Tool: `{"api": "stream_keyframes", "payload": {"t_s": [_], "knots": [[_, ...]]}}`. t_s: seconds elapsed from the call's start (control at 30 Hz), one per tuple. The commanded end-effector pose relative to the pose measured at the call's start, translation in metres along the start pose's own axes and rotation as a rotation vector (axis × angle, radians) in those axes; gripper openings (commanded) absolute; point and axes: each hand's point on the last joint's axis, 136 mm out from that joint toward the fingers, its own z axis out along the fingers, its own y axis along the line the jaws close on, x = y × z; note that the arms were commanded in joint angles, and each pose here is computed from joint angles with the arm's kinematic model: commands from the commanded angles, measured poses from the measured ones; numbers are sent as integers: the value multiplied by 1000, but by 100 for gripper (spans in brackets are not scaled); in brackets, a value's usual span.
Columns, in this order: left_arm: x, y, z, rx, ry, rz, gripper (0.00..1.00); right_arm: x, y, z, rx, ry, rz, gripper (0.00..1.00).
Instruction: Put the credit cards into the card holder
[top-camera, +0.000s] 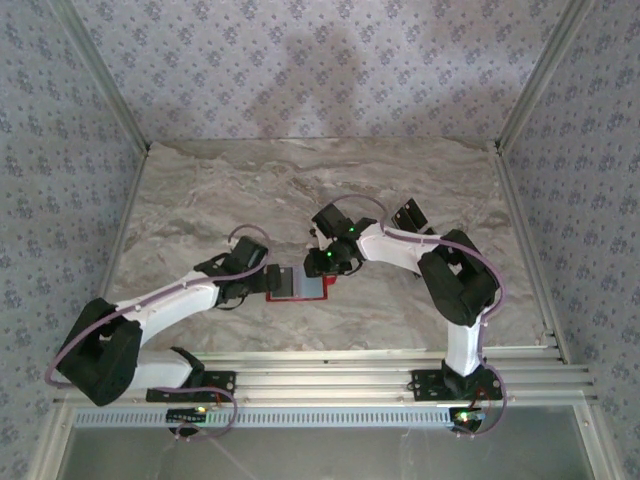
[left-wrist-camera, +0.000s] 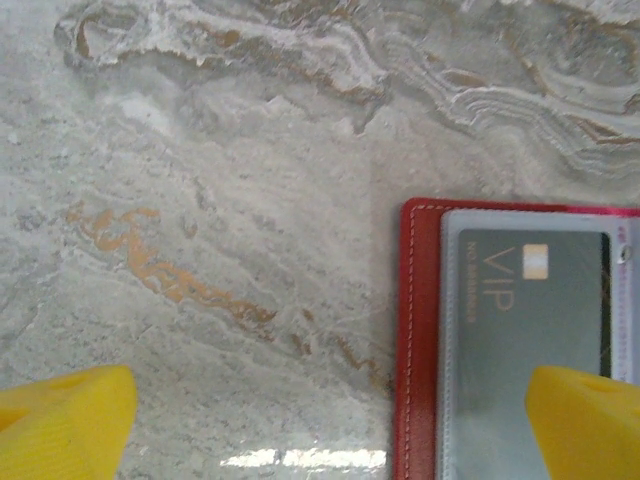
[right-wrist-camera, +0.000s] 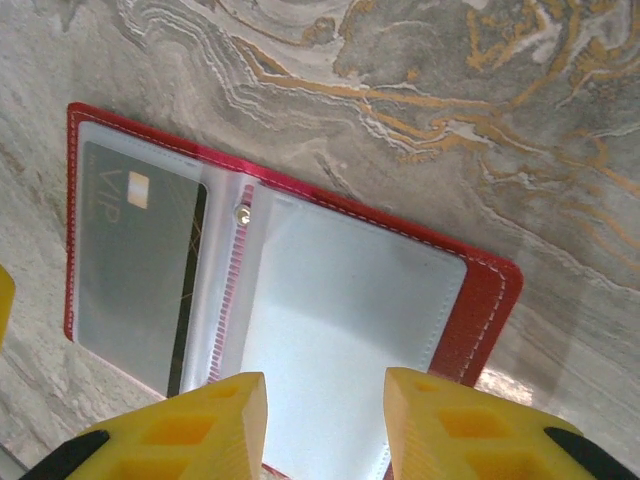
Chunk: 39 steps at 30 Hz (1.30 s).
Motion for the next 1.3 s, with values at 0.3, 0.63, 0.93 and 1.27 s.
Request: {"api": "stream_keyframes", "payload": {"t_s": [0.3, 0.63, 0.93, 1.27], "knots": [[0, -1, -3, 16, 4, -6, 100, -4, 0, 18, 30, 44, -22, 38], [3, -14, -4, 88, 8, 33, 100, 0, 22, 34, -73, 91, -5, 38], [13, -37, -15, 197, -32, 90, 100, -2, 28, 40, -107, 101, 22, 38], [22, -65, -19, 294, -54, 161, 99, -1, 26, 41, -105, 103, 29, 39]]}}
